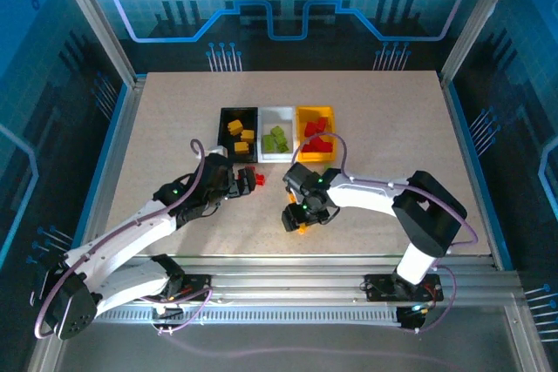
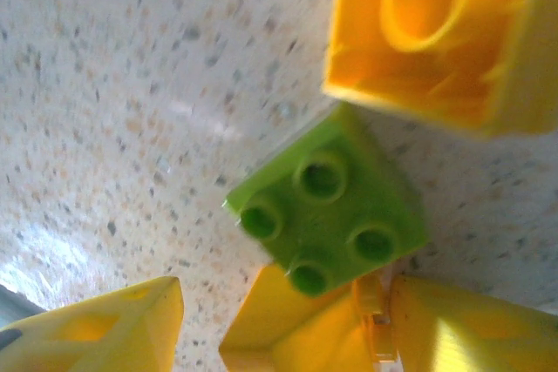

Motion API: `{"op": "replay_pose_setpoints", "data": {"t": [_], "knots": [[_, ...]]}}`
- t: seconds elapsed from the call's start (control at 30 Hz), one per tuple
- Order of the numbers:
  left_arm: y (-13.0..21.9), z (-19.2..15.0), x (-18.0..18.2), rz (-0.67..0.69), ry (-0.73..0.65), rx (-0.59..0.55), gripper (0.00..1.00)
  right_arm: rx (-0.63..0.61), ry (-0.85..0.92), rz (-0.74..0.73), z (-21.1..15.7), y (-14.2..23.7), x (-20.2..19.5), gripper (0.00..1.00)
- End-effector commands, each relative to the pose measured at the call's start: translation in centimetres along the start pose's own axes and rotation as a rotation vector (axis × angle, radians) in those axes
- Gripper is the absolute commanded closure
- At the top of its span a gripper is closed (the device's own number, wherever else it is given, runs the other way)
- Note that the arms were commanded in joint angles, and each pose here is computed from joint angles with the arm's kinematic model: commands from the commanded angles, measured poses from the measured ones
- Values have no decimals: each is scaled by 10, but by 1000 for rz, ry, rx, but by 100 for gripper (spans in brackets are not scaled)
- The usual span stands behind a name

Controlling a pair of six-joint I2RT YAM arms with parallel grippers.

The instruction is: Sort the legos into containers by color

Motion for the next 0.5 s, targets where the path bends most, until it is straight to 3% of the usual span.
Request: {"op": "replay_pose_setpoints", "data": {"t": [0.0, 0.2, 0.47], "knots": [[-1, -2, 5, 14, 9, -1, 1, 51, 26, -93, -14, -2, -2, 39], [-3, -2, 6, 22, 4, 1, 1, 59, 36, -184, -14, -10, -4, 50], [1, 0, 20, 82, 6, -22, 1, -47, 101, -108, 7, 19, 19, 64]]}}
Point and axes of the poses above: each hand's point on the last joint's axis, 136 mm out from that joint toward the fingers, its own y axis back along the fingers, its own x axis along the line the jaws close on, z = x × y, the point moved 4 cm from there along y, back along the fingers, and after that the axes turned 5 degrees about y, right-handed, at the moved point
